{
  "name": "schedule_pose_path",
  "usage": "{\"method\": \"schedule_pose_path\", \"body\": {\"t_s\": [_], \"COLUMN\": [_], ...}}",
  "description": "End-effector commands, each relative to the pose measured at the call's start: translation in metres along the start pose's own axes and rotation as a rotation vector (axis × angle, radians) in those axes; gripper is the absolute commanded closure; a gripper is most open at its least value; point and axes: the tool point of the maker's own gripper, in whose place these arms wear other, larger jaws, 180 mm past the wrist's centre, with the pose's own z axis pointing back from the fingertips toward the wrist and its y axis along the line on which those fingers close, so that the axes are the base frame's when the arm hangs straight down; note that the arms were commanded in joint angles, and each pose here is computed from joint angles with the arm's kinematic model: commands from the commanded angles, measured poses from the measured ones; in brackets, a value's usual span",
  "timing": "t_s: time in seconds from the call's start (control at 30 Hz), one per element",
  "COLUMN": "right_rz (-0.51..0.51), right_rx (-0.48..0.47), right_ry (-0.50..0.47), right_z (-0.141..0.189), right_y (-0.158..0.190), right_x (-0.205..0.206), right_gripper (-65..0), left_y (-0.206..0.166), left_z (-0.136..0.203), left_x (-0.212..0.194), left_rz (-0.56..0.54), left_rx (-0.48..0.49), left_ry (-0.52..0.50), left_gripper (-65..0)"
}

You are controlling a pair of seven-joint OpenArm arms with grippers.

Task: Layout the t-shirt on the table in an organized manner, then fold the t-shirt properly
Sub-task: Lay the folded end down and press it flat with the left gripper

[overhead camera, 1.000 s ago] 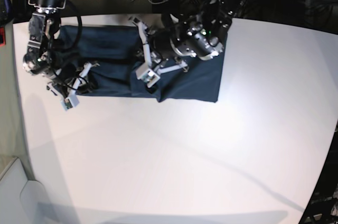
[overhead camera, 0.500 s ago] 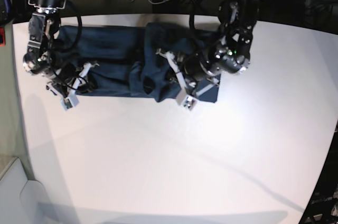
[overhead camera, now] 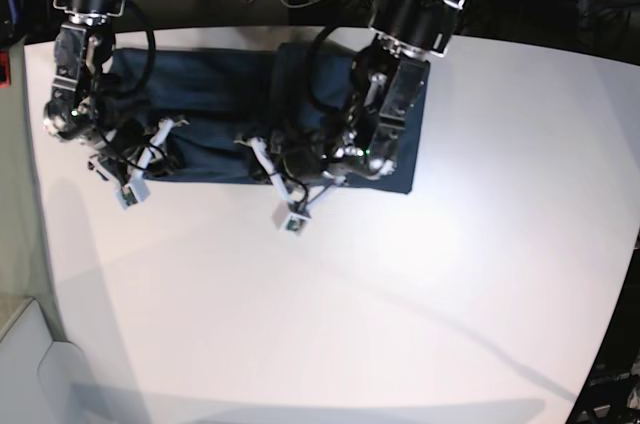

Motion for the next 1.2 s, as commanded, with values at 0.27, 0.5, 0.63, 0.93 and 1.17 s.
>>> {"method": "schedule_pose_path", "body": {"t_s": [0.27, 0.5, 0.63, 0.93, 1.17], "right_rz": [0.042, 0.112, 0.139, 0.132, 0.072], "right_rx": [-0.058, -0.113, -0.133, -0.248, -0.307], "right_ry": [0.076, 0.008, -0.004, -0.014, 0.025], "right_z": [0.008, 0.033, 0.043, 0.078, 0.094], "right_y": [-0.015, -0.016, -0.01, -0.026, -0.043], "right_x": [-0.008, 0.018, 0.031, 0.048, 0.031], "right_gripper": [-32.0, -48.5, -49.0, -49.2, -49.2], "left_y": [0.049, 0.155, 0.182, 0.157, 0.142], "left_z": [0.155, 0.194, 0.175, 0.193, 0.15], "left_x": [0.095, 0.005, -0.042, 0.006, 0.003], "left_rz": [0.152, 0.378, 0.5, 0.386, 0.305], "left_rx": [0.002, 0.205, 0.238, 0.197, 0.172], "left_ry": [-0.54, -0.454, -0.351, -0.451, -0.288], "left_gripper": [-0.1, -0.4, -0.3, -0.2, -0.1]}}
